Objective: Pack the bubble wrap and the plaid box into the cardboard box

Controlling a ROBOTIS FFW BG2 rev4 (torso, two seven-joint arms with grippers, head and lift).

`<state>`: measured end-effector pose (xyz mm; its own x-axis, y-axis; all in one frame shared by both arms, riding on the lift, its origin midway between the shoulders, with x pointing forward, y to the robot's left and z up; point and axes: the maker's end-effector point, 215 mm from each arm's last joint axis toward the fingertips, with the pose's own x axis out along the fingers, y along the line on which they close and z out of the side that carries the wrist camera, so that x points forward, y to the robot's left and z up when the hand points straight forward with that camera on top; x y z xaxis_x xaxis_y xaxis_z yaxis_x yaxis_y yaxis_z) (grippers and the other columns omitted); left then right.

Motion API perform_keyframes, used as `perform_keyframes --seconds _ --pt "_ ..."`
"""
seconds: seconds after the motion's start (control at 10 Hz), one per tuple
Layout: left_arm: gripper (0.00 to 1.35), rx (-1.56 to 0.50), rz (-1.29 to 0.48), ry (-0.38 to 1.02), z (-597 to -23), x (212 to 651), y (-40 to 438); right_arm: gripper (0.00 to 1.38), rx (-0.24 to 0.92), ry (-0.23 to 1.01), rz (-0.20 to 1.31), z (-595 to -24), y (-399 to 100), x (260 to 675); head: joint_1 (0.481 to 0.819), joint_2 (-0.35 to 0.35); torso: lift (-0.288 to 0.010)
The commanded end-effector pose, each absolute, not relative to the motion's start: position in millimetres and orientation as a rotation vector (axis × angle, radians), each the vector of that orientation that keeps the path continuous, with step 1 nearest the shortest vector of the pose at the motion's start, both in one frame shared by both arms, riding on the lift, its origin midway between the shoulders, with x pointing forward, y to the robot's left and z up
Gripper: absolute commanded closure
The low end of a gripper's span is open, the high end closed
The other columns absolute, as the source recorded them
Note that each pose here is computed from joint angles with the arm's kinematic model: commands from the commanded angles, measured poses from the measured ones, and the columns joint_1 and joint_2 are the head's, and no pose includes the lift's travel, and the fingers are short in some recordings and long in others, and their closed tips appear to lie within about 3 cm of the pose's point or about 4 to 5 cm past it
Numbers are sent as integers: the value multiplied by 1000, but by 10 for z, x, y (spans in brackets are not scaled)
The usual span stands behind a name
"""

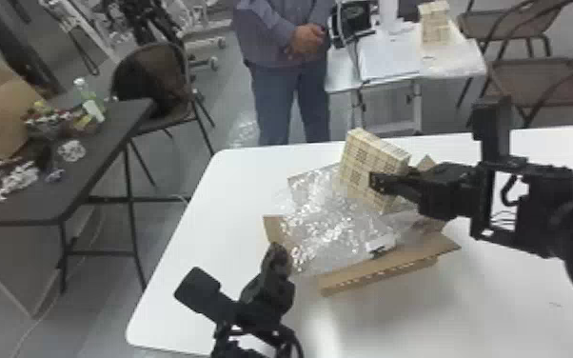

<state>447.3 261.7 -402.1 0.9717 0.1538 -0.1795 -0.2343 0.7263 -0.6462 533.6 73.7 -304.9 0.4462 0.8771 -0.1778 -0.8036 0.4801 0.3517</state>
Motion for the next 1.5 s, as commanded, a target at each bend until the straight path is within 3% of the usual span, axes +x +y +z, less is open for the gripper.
perform_keyframes --seconds 0.0,0.4,0.5,0.6,0.7,0.8,1.0,1.2,1.4 --pt "1207 -729 216 116 -4023 4467 2621 1153 234 417 1063 -3127 769 5272 695 350 -102" --pt "1207 -727 216 115 -4023 4472 2622 1153 180 551 1031 -3352 731 5217 695 350 -102" --pt "1207 -728 214 115 -4018 4478 2613 1006 196 556 1039 -3355 756 5202 695 350 -102" --pt "1207 -728 217 113 -4023 4470 2623 478 208 535 1041 -3318 748 5225 695 350 -102" --pt "1207 -728 218 113 -4026 4464 2626 61 215 483 1039 -3201 714 5286 695 350 -102" --pt "1207 -728 218 112 -4023 4464 2629 55 216 421 1013 -3018 589 5406 695 350 -102" --pt "1207 -728 220 109 -4016 4464 2636 231 190 224 865 -2552 65 5707 695 343 -102" --pt "1207 -729 221 104 -4006 4465 2645 263 179 29 664 -2254 -645 5835 695 271 -102" --pt "1207 -730 223 104 -4011 4452 2645 263 169 -80 467 -2406 -1230 5679 695 207 -102"
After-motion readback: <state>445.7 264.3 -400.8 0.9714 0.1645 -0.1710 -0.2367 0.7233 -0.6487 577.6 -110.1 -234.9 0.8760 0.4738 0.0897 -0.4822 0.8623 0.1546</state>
